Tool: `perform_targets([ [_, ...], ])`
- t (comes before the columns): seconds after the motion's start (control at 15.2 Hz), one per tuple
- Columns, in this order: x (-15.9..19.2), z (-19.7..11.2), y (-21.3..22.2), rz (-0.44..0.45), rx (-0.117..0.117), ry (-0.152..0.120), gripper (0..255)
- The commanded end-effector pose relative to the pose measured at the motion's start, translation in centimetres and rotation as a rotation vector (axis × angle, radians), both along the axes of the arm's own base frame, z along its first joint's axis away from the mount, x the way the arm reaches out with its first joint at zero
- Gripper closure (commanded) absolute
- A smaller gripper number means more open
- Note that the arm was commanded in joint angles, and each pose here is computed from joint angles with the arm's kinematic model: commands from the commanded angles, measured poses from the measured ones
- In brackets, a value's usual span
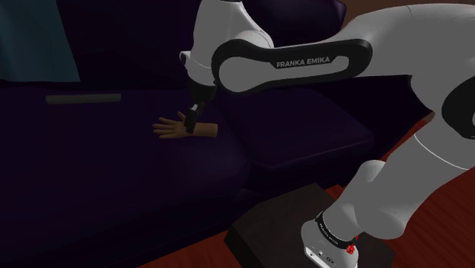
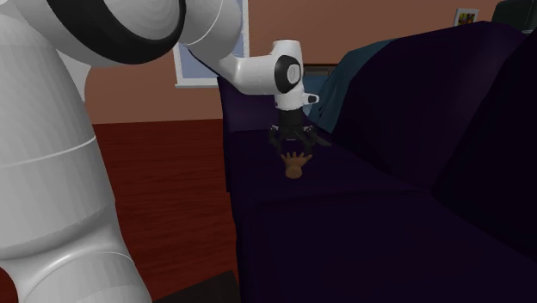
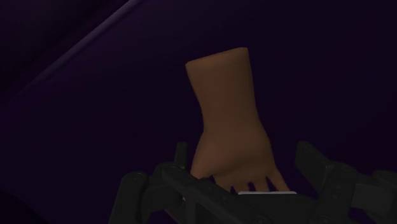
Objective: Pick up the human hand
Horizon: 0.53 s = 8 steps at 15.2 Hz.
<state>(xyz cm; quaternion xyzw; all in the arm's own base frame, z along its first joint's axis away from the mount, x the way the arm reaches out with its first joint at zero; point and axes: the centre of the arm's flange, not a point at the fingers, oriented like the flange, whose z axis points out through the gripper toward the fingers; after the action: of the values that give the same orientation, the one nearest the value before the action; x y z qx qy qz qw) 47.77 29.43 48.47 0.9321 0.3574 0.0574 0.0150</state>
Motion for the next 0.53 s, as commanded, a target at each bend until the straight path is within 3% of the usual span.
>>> perform_targets([
  [0.0, 0.01, -0.98, -0.04, 0.001, 0.0, -0.001, 0],
  [0.2, 0.01, -1.81, -0.04, 0.001, 0.0, -0.001, 0],
  [0.26, 0.0, -1.84, -0.04, 0.001, 0.0, -0.001, 255],
  [0.46, -0.02, -1.85, -0.02, 0.001, 0.0, -0.001, 255],
])
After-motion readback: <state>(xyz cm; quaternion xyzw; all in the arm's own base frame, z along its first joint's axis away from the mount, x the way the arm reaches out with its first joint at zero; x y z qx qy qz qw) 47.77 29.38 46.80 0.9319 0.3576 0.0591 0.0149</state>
